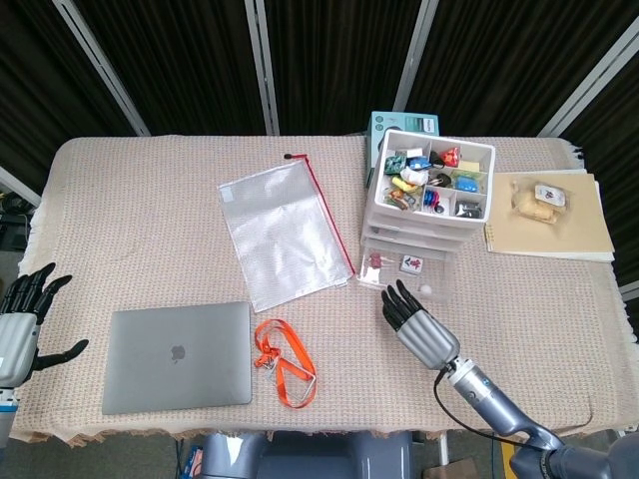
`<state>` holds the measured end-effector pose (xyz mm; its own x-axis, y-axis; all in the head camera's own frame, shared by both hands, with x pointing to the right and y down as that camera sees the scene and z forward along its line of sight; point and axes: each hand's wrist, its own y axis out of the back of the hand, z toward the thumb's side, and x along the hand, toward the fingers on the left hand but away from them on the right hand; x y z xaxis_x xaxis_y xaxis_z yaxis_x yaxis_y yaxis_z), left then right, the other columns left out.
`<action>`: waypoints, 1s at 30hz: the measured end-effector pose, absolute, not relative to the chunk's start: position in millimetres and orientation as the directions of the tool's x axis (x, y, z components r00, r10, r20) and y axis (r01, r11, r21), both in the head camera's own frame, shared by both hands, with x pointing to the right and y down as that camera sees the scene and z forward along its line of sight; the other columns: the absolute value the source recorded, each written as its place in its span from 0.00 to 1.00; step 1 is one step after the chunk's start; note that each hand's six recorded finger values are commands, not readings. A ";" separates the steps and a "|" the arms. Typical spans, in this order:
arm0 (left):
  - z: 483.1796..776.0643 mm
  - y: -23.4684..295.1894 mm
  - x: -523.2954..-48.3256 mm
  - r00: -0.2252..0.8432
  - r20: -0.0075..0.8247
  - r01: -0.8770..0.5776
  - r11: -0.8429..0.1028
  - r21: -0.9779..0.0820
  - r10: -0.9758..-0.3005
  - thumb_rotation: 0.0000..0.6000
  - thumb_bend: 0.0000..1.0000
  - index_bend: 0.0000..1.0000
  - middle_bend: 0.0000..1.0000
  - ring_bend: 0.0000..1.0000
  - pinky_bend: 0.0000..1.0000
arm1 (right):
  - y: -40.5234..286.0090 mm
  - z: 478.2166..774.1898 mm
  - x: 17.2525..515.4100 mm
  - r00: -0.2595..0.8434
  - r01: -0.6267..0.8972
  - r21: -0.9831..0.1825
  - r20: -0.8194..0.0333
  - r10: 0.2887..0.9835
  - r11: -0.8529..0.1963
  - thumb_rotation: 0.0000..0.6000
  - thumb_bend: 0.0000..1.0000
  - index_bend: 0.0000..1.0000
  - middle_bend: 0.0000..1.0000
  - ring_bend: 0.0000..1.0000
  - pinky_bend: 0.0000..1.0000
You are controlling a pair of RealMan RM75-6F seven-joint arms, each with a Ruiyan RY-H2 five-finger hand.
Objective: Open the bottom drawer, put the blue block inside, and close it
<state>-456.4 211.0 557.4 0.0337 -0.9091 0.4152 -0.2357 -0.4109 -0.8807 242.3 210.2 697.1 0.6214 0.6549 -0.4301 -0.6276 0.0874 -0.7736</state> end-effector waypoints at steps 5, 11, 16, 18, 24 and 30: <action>557.3 210.9 -456.3 0.035 0.415 -0.238 -0.411 -0.880 -0.909 1.00 0.19 0.14 0.00 0.00 0.00 | 203.7 702.2 241.1 0.623 -0.672 -0.727 -0.449 0.640 0.143 1.00 0.25 0.19 0.06 0.00 0.03; 557.2 210.7 -456.6 0.035 0.415 -0.238 -0.411 -0.880 -0.909 1.00 0.19 0.14 0.00 0.00 0.00 | 201.7 706.4 242.6 0.622 -0.705 -0.684 -0.466 0.629 0.190 1.00 0.25 0.20 0.06 0.00 0.03; 557.6 210.8 -456.2 0.035 0.417 -0.238 -0.413 -0.879 -0.908 1.00 0.19 0.14 0.00 0.00 0.00 | 201.7 709.4 247.0 0.621 -0.722 -0.658 -0.479 0.621 0.215 1.00 0.25 0.21 0.07 0.00 0.03; 557.4 210.9 -456.4 0.034 0.417 -0.239 -0.412 -0.879 -0.908 1.00 0.19 0.14 0.00 0.00 0.00 | 200.8 711.1 248.4 0.617 -0.729 -0.650 -0.486 0.620 0.216 1.00 0.25 0.21 0.07 0.00 0.03; 557.7 210.9 -456.6 0.032 0.418 -0.239 -0.413 -0.879 -0.908 1.00 0.19 0.13 0.00 0.00 0.00 | 201.5 712.1 249.2 0.623 -0.730 -0.645 -0.491 0.609 0.226 1.00 0.25 0.22 0.07 0.00 0.03; 557.4 211.1 -456.7 0.032 0.419 -0.240 -0.414 -0.878 -0.907 1.00 0.19 0.14 0.00 0.00 0.00 | 195.1 715.8 255.6 0.595 -0.755 -0.616 -0.500 0.630 0.224 1.00 0.25 0.22 0.08 0.00 0.03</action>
